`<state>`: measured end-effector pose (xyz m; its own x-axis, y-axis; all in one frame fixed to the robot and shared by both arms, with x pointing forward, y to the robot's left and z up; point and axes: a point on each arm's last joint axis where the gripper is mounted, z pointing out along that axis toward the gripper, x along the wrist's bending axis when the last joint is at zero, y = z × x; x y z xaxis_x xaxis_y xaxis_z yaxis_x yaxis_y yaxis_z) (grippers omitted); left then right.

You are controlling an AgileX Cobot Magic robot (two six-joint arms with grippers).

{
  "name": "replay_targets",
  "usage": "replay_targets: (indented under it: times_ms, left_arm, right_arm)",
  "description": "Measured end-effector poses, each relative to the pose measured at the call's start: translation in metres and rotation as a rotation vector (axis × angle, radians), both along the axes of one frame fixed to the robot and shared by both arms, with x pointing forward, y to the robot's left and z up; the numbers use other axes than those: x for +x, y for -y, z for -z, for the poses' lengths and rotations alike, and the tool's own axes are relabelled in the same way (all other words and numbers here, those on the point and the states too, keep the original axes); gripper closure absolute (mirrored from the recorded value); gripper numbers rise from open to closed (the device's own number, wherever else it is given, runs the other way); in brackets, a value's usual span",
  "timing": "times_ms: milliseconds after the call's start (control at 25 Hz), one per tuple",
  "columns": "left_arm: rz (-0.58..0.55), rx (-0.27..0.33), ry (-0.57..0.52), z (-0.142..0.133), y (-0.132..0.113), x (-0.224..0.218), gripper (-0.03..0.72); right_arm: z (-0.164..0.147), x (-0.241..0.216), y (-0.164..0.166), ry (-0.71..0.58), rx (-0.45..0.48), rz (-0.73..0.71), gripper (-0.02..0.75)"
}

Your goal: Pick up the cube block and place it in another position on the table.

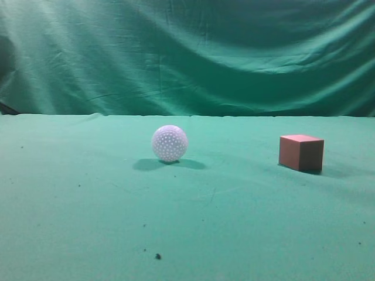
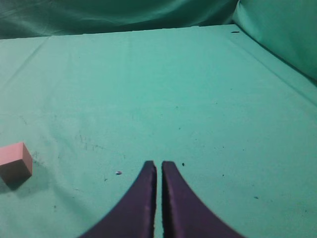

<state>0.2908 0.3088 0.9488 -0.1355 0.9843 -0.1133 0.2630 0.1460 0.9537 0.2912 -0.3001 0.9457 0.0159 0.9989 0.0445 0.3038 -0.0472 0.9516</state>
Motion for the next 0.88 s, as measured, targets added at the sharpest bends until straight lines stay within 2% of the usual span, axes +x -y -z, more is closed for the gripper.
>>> replay_targets:
  times_ms: [800, 880]
  left_arm:
    - [0.0, 0.0, 0.0, 0.0, 0.0, 0.0, 0.453]
    - [0.0, 0.0, 0.0, 0.0, 0.0, 0.0, 0.453]
  right_arm:
    - [-0.0007, 0.0002, 0.0, 0.009, -0.002, -0.001, 0.738]
    - [-0.0057, 0.0018, -0.0017, 0.069, 0.059, -0.002, 0.738]
